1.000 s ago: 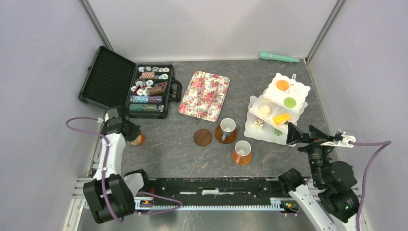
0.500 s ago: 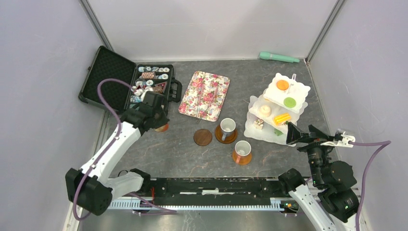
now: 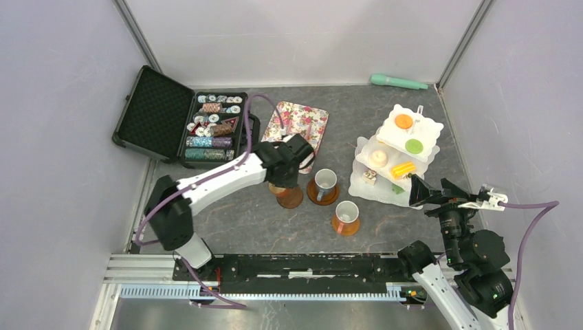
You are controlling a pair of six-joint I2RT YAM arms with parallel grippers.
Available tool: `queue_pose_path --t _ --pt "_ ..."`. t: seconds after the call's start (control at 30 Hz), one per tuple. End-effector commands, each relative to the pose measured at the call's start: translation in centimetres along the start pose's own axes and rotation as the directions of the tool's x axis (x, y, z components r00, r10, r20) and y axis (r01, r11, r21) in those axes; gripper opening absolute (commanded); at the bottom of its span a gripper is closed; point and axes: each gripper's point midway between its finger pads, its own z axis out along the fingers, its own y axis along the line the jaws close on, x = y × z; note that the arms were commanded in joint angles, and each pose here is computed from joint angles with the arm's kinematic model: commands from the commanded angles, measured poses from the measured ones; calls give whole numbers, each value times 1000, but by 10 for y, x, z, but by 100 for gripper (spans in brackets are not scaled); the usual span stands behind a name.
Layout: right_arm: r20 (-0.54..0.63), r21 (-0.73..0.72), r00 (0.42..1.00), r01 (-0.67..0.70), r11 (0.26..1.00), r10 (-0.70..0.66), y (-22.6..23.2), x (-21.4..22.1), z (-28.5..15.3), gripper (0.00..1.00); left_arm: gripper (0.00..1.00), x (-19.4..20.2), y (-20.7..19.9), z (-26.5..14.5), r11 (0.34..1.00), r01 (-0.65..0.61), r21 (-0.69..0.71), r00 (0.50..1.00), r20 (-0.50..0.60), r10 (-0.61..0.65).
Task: Serve the afternoon tea
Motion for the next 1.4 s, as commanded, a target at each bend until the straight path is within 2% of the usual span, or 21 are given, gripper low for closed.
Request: queue_pose_path --t 0.0,0.3,0.63,0.87,0.93,1.13,1.23,1.37 --pt "165 -54 982 -82 995 90 -6 -41 -33 98 2 -11 -25 4 993 -115 11 993 10 114" --pt "172 -36 981 -81 996 86 -12 -44 -36 98 2 2 -39 28 987 -159 16 985 -69 160" --pt "169 -36 983 -73 997 78 -10 -43 -33 98 2 9 -40 49 987 -158 6 985 -72 158" --pt "169 -32 982 -75 997 79 -12 -42 -35 98 7 14 -36 61 986 -163 -27 983 -86 161" --pt "168 -33 982 -76 997 80 -12 -42 -36 98 11 14 -33 61 986 -163 -34 984 -83 160" --pt "175 -39 983 -58 998 64 -10 -48 -36 98 43 10 -35 45 987 -159 1 985 -60 159" --pt "171 -33 985 -14 999 20 -8 -59 -38 98 52 -3 -40 23 988 -151 42 988 -14 151" --pt "164 -14 984 67 998 -64 -6 -80 -39 98 58 -33 -44 -22 984 -149 96 986 90 141"
